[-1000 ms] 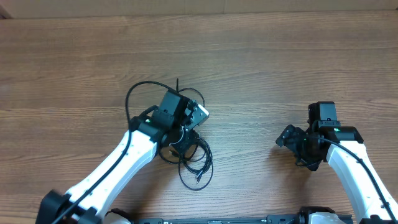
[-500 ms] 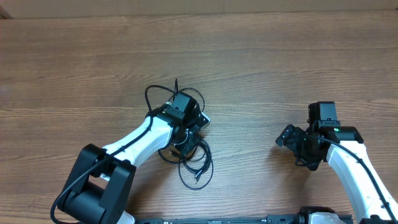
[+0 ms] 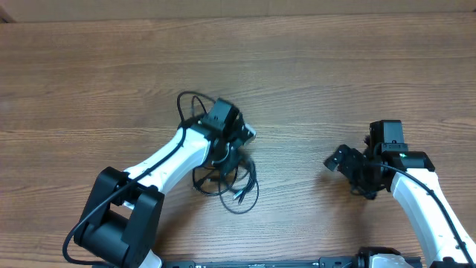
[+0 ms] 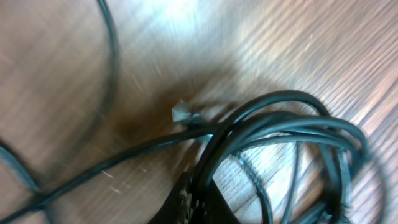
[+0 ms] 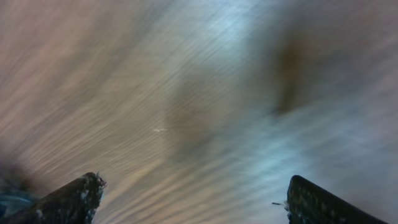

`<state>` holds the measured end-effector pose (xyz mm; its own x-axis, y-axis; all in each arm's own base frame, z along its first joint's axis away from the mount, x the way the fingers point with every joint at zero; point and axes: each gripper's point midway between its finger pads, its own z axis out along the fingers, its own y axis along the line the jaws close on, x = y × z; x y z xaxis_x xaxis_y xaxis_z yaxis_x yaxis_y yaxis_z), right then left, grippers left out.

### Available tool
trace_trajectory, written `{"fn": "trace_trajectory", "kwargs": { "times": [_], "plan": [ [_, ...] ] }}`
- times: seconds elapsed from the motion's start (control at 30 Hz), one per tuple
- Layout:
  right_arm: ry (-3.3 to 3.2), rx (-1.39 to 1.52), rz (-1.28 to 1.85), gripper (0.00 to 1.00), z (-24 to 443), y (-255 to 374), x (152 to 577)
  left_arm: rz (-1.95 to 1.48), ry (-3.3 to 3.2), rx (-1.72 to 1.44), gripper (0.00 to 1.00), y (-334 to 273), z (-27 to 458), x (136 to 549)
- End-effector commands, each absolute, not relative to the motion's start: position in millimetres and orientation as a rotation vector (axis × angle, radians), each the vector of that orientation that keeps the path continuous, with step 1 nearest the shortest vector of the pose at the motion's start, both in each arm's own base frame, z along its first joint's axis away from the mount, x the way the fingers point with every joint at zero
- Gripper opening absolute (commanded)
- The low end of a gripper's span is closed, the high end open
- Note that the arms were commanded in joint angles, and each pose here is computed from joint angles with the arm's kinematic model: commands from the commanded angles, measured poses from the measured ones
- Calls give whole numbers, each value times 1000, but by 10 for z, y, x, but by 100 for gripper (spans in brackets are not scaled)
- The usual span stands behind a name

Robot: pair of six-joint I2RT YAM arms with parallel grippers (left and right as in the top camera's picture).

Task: Untangle cables

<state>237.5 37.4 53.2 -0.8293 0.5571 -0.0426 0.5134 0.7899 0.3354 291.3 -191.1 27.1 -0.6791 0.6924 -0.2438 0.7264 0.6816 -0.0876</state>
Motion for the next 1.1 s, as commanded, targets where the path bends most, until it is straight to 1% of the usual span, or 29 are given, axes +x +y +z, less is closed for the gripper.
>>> {"fn": "trace_trajectory", "kwargs": {
  "times": [0.0,0.07,0.2,0.33,0.47,0.53,0.6,0.67,0.7,0.87,0.93,0.97,1.0,1.07],
  "plan": [
    [2756,509,901,89,881,836,2575,-373,2572,1102,4,-2229,799,3248],
    [2687,410,1023,88,1011,967,2659,-448,2519,1103,4,-2371,1032,3322],
    [2626,213,1096,88,1126,1135,2700,-577,2457,1117,4,-2551,1243,3326],
    [2549,-13,1156,87,1255,1390,2723,-661,2463,1134,4,-2606,1260,3224],
    [2478,-164,1170,87,1357,1623,2761,-670,2473,1137,4,-2601,1253,3196],
    [2432,-235,1175,84,1421,1735,2787,-680,2476,1138,4,-2605,1253,3180],
    [2398,-285,1137,72,1450,1816,2833,-712,2474,1143,4,-2628,1265,3149],
    [2419,-257,1073,59,1396,1786,2870,-730,2469,1145,4,-2645,1276,3138],
    [2441,-225,1039,56,1355,1758,2882,-738,2467,1146,4,-2653,1281,3133],
    [2487,-194,1005,53,1280,1735,2845,-754,2460,1148,4,-2669,1292,3126],
    [2490,-192,1005,47,1276,1734,2841,-774,2451,1151,4,-2691,1307,3117],
    [2490,-192,1006,42,1276,1734,2840,-782,2448,1152,4,-2698,1313,3114],
    [2491,-192,1006,33,1275,1734,2839,-781,2445,1152,4,-2701,1315,3120],
    [2494,-191,1006,19,1271,1733,2833,-781,2438,1151,4,-2708,1321,3131]
  ]
}}
